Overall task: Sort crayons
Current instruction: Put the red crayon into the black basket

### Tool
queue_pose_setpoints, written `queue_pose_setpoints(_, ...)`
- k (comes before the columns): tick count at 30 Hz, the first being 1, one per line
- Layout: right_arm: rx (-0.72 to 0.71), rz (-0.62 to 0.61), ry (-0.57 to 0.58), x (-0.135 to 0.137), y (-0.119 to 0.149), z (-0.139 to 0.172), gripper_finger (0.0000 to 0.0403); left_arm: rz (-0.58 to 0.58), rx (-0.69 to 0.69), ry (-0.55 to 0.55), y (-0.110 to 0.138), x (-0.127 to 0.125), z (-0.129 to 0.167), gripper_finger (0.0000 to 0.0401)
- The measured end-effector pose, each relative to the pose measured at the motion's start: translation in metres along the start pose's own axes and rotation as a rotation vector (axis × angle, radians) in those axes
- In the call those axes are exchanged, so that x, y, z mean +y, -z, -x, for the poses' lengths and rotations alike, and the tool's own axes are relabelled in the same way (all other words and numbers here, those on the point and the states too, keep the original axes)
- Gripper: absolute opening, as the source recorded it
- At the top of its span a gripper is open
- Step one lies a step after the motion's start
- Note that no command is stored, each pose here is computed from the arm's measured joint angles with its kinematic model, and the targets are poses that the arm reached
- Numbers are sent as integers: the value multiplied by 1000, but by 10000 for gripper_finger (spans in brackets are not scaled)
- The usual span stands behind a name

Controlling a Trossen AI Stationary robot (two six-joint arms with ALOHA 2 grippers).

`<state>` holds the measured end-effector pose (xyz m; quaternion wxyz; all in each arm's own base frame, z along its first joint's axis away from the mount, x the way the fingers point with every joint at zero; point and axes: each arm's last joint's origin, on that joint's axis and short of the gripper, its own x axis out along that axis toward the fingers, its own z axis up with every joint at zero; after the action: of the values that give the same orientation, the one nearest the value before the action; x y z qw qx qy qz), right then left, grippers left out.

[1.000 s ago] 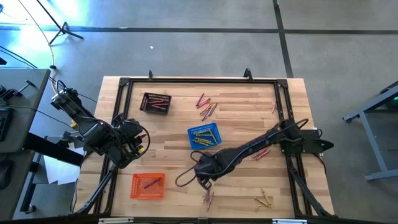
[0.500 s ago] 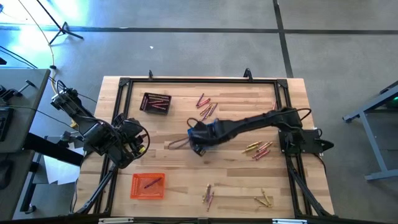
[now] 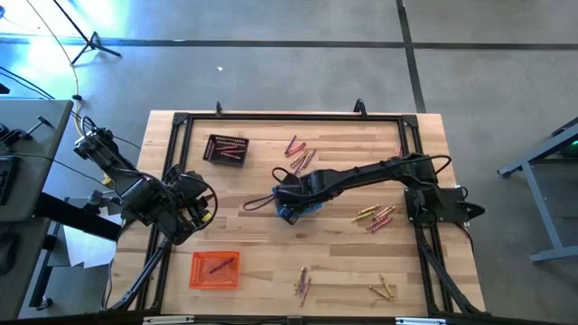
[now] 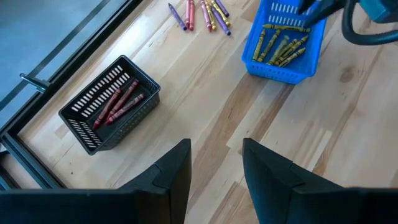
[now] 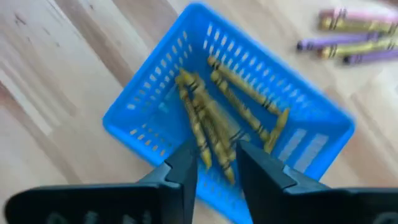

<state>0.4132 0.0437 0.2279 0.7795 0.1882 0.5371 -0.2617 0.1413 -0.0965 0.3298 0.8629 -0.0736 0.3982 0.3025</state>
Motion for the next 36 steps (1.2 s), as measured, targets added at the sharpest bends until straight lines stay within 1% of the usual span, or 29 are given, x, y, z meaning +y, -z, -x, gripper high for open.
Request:
queue_pose_setpoints(4,18,-58,-6,5,9,10,106,-3,1,-2,0,0,0,129)
queue_pose_setpoints(8,17,-133,-64,18,23,26,107,-3,1,-2,0,0,0,129)
queue_pose_setpoints(10,37,-200,-98,28,33,32,107,-4,1,-2,0,0,0,129)
queue_pose_setpoints(13,86,-336,-132,45,51,36,107,-4,2,-2,0,0,0,129)
queue_pose_setpoints(15,103,-404,-146,61,68,35,107,-3,2,-2,0,0,0,129)
queue_pose_setpoints(19,139,-476,-165,89,102,30,107,-5,2,-2,0,0,0,129)
queue_pose_setpoints(22,145,-529,-174,103,120,25,107,-25,1,-2,0,0,0,129)
queue_pose_setpoints(26,159,-546,-155,112,136,18,107,-23,-1,2,0,0,0,129)
queue_pose_setpoints(29,158,-529,-140,113,140,16,107,19,-3,41,-1,-5,0,129)
queue_pose_setpoints(31,140,-513,-123,112,140,16,107,16,6,85,-2,-13,-1,129)
queue_pose_setpoints(33,130,-500,-109,110,140,15,107,-17,16,129,-2,-24,-4,129)
queue_pose_setpoints(36,131,-493,-107,110,140,15,107,-50,14,155,-2,-40,-9,129)
